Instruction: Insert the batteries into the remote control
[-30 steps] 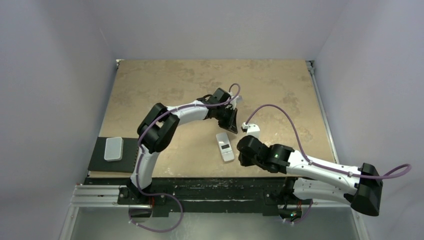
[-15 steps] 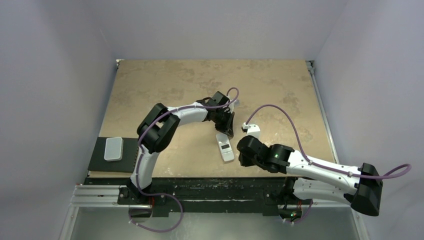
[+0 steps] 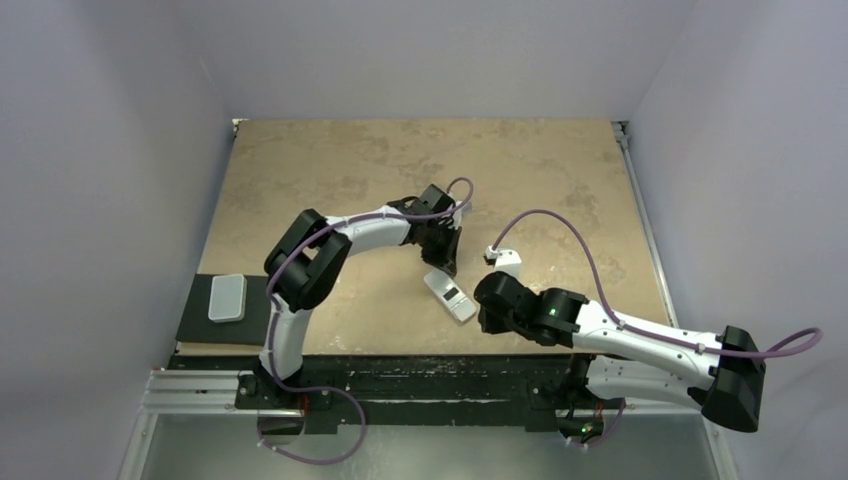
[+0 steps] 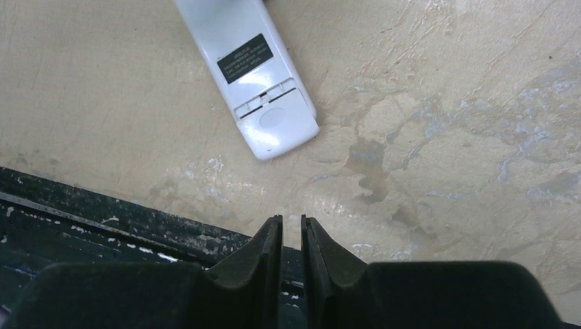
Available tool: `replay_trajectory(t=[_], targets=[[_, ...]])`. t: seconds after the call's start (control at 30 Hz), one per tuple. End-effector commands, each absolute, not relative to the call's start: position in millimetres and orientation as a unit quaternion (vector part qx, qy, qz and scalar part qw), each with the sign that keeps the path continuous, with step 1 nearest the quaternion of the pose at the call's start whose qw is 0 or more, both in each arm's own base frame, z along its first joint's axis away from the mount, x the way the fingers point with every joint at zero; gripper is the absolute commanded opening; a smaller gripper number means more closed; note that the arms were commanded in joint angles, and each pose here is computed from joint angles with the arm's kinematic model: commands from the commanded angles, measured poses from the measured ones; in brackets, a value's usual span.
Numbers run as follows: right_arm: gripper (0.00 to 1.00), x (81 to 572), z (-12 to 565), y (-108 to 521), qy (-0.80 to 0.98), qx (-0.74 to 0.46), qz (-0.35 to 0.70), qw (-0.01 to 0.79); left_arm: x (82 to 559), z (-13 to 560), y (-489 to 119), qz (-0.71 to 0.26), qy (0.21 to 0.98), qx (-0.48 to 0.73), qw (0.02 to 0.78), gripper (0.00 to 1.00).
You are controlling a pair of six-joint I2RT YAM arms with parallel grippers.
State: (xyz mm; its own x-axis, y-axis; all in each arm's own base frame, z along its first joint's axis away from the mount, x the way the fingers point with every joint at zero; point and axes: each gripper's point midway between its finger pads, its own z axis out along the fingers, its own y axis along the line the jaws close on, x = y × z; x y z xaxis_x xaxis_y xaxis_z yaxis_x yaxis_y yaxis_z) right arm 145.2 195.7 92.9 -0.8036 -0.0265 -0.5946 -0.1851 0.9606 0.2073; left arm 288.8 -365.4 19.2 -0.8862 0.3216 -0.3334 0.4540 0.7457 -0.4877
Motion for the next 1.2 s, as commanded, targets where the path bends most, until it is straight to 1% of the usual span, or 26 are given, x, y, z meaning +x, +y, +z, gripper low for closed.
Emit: replay_trajectory(t=[0.0,0.17,0.27,0.47,0.57,0.77,1.03,1.17], targets=[[0.24,150.4,94.9,189.2,0.940,-0.039,0.115,0.320,286.8,22.6,-343.5,-0.250,0.936,0.216,0.125,0.00],[0.29,151.8,95.1,188.6,0.940,-0.038,0.109,0.321,284.1,24.6,-336.4,-0.240,0.938,0.216,0.130,0.00],[0.34,154.2,95.8,187.0,0.940,-0.034,0.100,0.325,281.8,25.2,-332.5,-0.235,0.939,0.216,0.131,0.00],[0.40,159.9,96.8,191.3,0.939,-0.018,0.098,0.330,278.6,27.8,-325.5,-0.228,0.941,0.213,0.134,0.00],[0.45,163.7,97.4,194.9,0.937,-0.005,0.098,0.334,276.1,27.0,-322.5,-0.225,0.942,0.210,0.133,0.00],[0.49,176.7,103.1,202.7,0.932,0.018,0.095,0.350,271.1,26.4,-317.3,-0.222,0.943,0.208,0.132,0.00],[0.49,206.3,111.0,215.4,0.923,0.041,0.107,0.367,265.1,30.2,-312.4,-0.223,0.944,0.205,0.133,0.00],[0.51,217.2,107.7,218.5,0.923,0.045,0.111,0.366,263.3,29.3,-309.6,-0.220,0.945,0.204,0.132,0.00]])
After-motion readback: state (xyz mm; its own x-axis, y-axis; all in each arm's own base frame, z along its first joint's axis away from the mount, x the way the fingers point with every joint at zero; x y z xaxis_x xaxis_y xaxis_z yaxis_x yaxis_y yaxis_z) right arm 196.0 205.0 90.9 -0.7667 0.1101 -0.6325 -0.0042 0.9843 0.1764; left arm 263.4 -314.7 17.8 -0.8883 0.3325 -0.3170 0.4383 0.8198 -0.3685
